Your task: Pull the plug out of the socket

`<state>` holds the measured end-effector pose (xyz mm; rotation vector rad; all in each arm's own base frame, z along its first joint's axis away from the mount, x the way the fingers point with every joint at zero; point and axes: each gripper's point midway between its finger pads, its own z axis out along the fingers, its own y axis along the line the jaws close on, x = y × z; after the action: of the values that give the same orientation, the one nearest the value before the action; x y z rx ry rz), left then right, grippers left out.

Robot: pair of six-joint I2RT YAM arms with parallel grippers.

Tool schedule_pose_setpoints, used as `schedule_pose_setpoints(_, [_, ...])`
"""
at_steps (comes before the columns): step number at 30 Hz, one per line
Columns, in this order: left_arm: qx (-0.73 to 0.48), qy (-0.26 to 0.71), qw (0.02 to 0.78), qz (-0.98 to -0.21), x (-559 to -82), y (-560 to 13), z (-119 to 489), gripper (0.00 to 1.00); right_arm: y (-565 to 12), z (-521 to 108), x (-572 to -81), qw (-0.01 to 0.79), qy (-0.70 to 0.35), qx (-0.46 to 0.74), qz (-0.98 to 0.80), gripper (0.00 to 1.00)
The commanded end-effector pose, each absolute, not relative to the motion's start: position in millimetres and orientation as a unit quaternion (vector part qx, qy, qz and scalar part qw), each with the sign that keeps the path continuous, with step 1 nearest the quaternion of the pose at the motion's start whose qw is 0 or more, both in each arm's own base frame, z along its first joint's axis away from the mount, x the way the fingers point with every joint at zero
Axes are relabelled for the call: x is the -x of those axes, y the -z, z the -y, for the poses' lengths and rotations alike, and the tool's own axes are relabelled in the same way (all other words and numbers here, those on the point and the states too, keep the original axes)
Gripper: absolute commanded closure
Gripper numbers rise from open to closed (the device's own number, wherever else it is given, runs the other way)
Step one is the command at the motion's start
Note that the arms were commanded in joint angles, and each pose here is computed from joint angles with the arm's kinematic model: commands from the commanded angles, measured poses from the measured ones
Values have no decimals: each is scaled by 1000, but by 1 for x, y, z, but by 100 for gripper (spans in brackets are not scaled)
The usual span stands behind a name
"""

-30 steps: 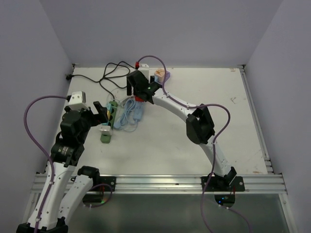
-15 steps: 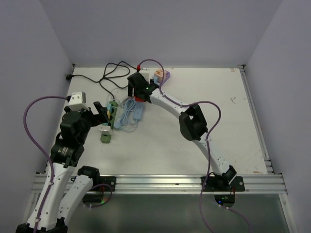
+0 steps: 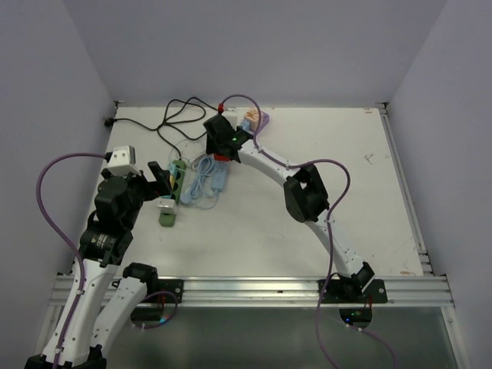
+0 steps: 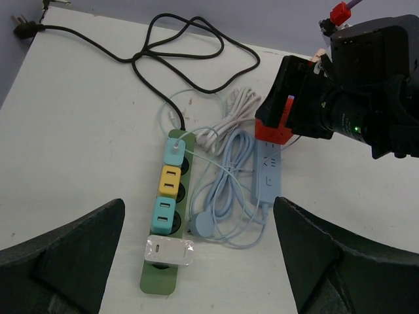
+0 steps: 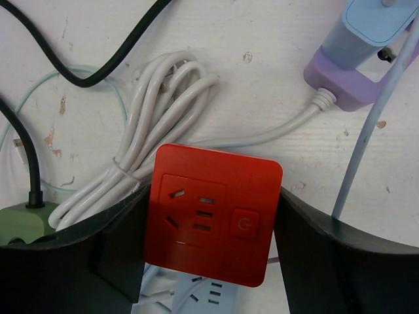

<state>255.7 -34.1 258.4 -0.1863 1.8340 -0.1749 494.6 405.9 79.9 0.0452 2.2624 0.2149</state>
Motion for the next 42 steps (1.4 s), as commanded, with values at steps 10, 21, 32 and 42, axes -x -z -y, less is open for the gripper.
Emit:
schedule_pose_setpoints(10, [80,74,605,-789,-258,-259,34,0,-176,-436,-473,412,-320,-7,-853,75])
schedule_pose_setpoints(21, [79,73,597,-795,-260,-253,35,0,-203,-433,-463,389,-447,0,-806,74])
schedule_pose_setpoints(32, [76,74,588,-802,-263,-247,38,0,-202,-431,-437,373,-434,91,-815,72])
schedule_pose_setpoints(42, [72,84,559,-822,-274,-233,47,0,-229,-428,-423,351,-513,71,-780,75])
